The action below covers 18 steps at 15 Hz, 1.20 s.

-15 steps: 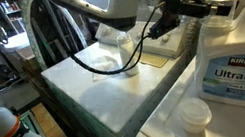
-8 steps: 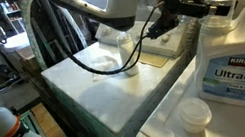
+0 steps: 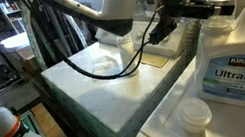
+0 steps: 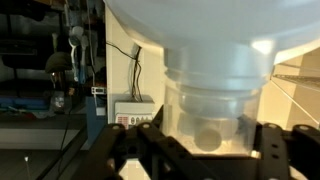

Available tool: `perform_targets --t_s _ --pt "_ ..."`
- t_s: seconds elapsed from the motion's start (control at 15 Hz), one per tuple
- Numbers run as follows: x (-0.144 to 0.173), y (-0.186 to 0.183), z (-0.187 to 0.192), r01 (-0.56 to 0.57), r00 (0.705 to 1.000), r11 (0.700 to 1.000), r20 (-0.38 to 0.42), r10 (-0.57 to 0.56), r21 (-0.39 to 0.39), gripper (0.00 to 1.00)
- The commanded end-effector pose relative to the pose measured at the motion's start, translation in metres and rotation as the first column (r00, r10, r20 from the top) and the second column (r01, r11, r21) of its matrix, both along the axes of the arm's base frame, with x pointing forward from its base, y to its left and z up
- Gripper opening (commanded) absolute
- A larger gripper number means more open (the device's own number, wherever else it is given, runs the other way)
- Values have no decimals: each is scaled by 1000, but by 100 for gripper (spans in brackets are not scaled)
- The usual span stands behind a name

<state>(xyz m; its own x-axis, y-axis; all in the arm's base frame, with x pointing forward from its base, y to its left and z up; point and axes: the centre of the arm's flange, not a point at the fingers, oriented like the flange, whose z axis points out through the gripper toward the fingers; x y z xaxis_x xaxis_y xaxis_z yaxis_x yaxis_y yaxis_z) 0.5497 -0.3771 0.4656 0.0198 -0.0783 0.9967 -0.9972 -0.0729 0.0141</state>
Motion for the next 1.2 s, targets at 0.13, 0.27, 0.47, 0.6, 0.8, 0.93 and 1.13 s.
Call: perform_targets --t_s 0.13,0.27,0.47,0.6,0.8,0.93,1.13 --pt "-20 3 -32 -53 998 998 33 52 34 34" --pt "-20 5 -35 -37 998 997 54 33 63 34" --pt "-20 4 -36 -27 998 997 66 22 70 34" --pt "-18 2 -34 -9 996 996 95 1 85 34" --pt "-16 7 -34 15 988 992 153 -34 122 34" --pt "-15 9 -32 16 981 990 189 -42 138 34" --pt "-16 6 -27 21 973 991 224 -51 132 34"
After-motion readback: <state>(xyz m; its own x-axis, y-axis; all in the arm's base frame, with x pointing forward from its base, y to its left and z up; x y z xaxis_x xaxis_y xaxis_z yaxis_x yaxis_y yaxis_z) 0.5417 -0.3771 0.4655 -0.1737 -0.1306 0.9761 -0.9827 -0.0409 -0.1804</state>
